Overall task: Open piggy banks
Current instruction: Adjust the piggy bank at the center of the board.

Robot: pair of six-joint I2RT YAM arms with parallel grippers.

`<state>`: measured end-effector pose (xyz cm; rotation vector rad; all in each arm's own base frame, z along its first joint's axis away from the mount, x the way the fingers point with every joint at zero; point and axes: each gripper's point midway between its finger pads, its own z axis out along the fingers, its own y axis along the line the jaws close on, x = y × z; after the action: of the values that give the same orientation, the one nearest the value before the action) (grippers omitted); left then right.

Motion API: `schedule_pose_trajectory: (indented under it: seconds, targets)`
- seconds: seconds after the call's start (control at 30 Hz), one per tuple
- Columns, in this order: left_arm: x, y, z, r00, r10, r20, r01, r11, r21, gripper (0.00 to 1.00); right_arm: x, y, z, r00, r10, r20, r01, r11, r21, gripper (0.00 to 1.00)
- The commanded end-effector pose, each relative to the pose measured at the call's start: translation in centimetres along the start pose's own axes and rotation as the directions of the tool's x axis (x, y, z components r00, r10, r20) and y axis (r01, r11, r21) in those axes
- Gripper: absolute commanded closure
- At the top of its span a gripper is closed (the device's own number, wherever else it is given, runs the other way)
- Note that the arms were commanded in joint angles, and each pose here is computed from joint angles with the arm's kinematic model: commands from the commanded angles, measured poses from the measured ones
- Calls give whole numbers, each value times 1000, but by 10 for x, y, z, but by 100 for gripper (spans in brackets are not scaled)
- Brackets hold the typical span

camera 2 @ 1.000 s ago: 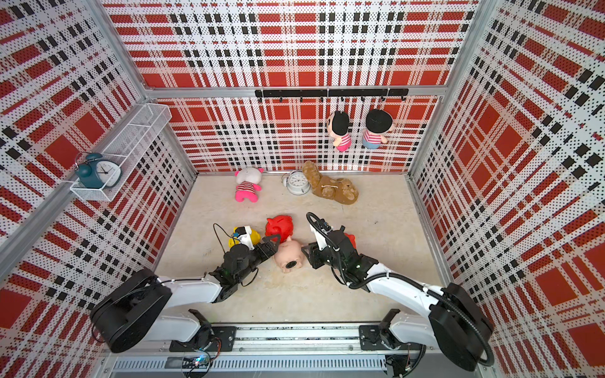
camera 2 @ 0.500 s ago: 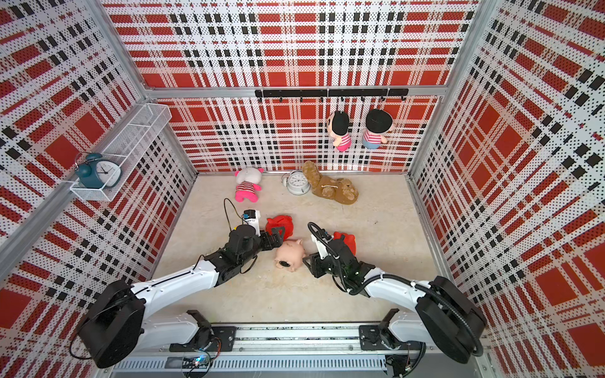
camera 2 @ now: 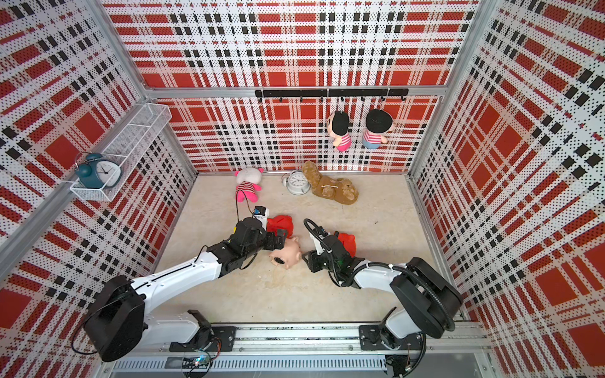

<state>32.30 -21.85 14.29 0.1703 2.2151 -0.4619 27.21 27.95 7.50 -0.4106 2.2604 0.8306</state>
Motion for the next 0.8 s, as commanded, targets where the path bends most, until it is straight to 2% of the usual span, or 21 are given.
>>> schedule_pose_trajectory:
  seconds: [0.0,0.3,0.47,0.57,0.77]
  targets:
    - [1,-6,0,997,71,-27,-71,997,13,2,-30,5,7,997,-14,72,14,1000,-10,63]
    - [13,-19,2,976,190,-103,-188,982,34,2,-53,12,33,995,-41,86,45,998,-48,62]
    - [27,-19,3,964,204,-170,-199,979,46,2,-56,14,45,996,-42,76,47,996,-73,62]
    - [37,-10,0,957,198,-212,-200,980,14,2,-51,15,48,997,-32,68,38,995,-91,62]
    - [42,-4,-9,949,207,-239,-212,977,7,2,-53,13,54,997,-43,71,49,995,-87,60]
